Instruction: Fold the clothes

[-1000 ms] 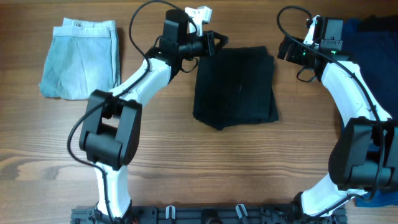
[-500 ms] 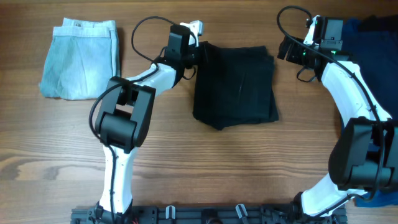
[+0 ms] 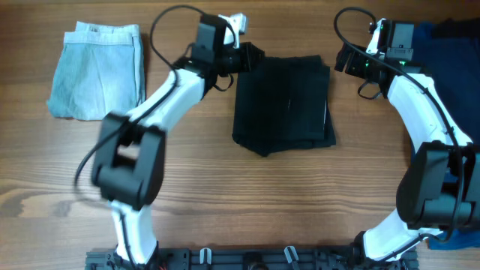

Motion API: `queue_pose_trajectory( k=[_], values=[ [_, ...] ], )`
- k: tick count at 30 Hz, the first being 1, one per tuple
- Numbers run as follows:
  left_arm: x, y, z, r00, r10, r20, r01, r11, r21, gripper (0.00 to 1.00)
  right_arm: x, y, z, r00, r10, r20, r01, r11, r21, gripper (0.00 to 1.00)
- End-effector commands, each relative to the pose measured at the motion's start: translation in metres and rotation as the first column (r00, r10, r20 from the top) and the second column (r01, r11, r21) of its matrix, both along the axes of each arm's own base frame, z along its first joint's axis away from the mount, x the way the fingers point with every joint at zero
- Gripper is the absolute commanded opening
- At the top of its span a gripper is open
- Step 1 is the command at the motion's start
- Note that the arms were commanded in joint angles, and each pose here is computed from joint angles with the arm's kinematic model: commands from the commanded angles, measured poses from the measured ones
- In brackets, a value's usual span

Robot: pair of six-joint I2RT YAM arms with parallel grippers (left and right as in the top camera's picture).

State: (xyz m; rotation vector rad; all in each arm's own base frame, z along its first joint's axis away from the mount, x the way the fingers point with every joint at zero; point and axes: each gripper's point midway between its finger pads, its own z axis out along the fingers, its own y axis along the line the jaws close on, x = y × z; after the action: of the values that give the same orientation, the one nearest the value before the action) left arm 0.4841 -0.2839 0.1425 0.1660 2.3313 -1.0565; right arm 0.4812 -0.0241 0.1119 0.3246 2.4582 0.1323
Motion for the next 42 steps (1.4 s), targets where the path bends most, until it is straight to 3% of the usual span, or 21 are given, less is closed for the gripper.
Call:
queue_pose_trajectory(
  k=[1, 5, 12, 15, 18, 23, 27, 34, 42],
  values=[
    [-0.042, 0.007, 0.022, 0.995, -0.094, -0.039, 0.096, 0.993, 0.068, 0.04, 0.001, -0.002, -0.001, 1.0, -0.006, -0.002, 0.006, 1.0, -0.012, 0.99],
    [-0.101, 0.025, -0.043, 0.932, -0.128, -0.34, 0.199, 0.963, 0.183, 0.04, 0.001, -0.002, -0.001, 1.0, -0.005, -0.002, 0.005, 1.0, -0.012, 1.0],
    [-0.158, 0.022, -0.129, 0.829, -0.138, -0.543, 0.3, 0.927, 0.223, 0.04, 0.001, -0.002, -0.001, 1.0, -0.006, -0.001, 0.006, 1.0, -0.012, 0.99],
    [-0.169, 0.035, -0.161, 0.809, -0.08, -0.583, 0.309, 0.9, 0.306, 0.04, 0.001, -0.002, -0.001, 1.0, -0.006, -0.001, 0.006, 1.0, -0.012, 1.0],
    [-0.161, 0.037, -0.163, 0.831, -0.062, -0.554, 0.291, 0.896, 0.337, 0.04, 0.001, -0.002, -0.001, 1.0, -0.005, -0.001, 0.005, 1.0, -0.012, 1.0],
    [-0.122, 0.012, -0.065, 0.928, -0.101, -0.358, 0.212, 0.935, 0.284, 0.04, 0.001, -0.002, -0.001, 1.0, -0.005, -0.002, 0.005, 1.0, -0.012, 0.99],
    [-0.114, -0.022, -0.018, 0.966, -0.109, -0.234, 0.156, 0.969, 0.192, 0.04, 0.001, -0.002, -0.001, 1.0, -0.005, -0.001, 0.005, 1.0, -0.012, 1.0],
    [-0.145, -0.113, -0.034, 0.952, -0.152, -0.266, 0.177, 0.982, 0.071, 0.04, 0.0, -0.002, -0.001, 1.0, -0.005, -0.002, 0.005, 1.0, -0.012, 0.99],
    [-0.183, -0.163, -0.092, 0.969, -0.16, -0.189, 0.201, 0.953, 0.226, 0.1, 0.001, -0.002, -0.001, 1.0, -0.005, -0.002, 0.005, 1.0, -0.012, 0.99]
  ],
)
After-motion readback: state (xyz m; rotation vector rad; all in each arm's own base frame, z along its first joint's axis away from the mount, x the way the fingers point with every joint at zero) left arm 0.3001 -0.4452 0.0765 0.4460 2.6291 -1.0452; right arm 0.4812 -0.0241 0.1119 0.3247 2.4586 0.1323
